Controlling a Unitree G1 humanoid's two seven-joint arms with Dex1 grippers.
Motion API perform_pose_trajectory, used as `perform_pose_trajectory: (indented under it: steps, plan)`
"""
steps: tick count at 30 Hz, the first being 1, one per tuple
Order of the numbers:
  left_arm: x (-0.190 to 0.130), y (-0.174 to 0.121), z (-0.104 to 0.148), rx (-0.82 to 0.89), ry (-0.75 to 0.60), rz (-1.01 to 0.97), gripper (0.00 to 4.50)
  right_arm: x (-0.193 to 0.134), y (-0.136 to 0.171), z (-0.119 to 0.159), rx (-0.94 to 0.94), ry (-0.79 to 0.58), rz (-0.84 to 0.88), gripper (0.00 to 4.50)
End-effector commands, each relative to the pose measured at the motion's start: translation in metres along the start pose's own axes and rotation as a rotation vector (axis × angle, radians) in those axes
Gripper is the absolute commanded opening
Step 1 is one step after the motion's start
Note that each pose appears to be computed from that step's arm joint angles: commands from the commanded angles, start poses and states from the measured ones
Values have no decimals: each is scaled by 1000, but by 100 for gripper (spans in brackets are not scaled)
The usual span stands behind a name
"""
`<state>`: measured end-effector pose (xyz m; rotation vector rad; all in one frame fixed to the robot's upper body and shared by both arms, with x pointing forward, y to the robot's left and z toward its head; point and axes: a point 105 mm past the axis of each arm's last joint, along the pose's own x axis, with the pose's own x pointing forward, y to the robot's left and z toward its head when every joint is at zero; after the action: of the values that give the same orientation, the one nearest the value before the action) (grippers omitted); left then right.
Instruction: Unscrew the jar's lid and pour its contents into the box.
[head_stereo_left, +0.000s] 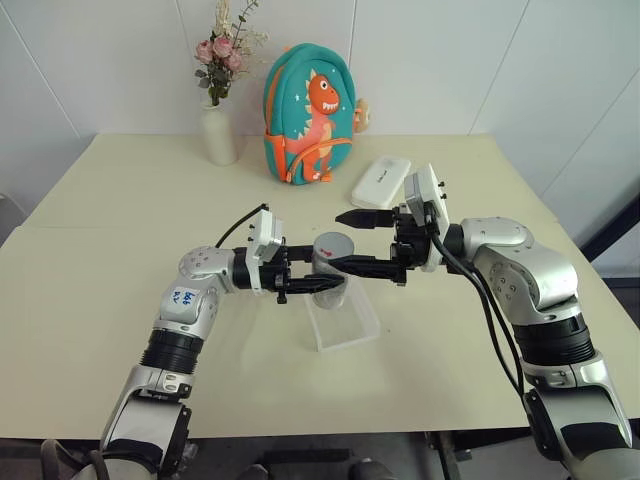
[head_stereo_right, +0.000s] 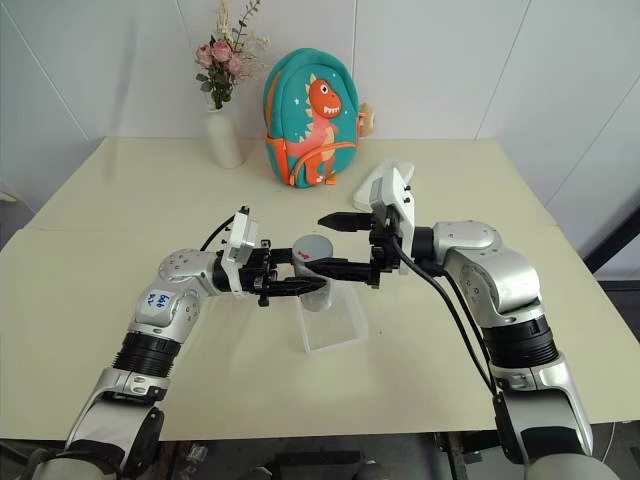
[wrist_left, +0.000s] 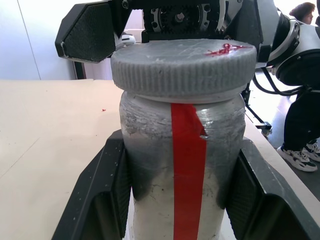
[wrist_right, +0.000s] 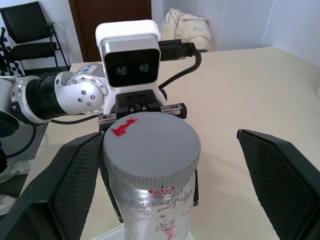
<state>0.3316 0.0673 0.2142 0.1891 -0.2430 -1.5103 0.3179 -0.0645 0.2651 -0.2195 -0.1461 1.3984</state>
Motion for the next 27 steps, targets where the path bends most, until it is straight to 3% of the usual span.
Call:
perform_pose_trajectory:
  steps: [1, 27]
  plan:
    - [3, -1, 14, 62, -23, -17, 205, 1, 10, 7, -33, -11, 35, 447]
    - [6, -1, 13, 65, -24, -19, 205, 20, 6, 15, -55, -45, 58, 447]
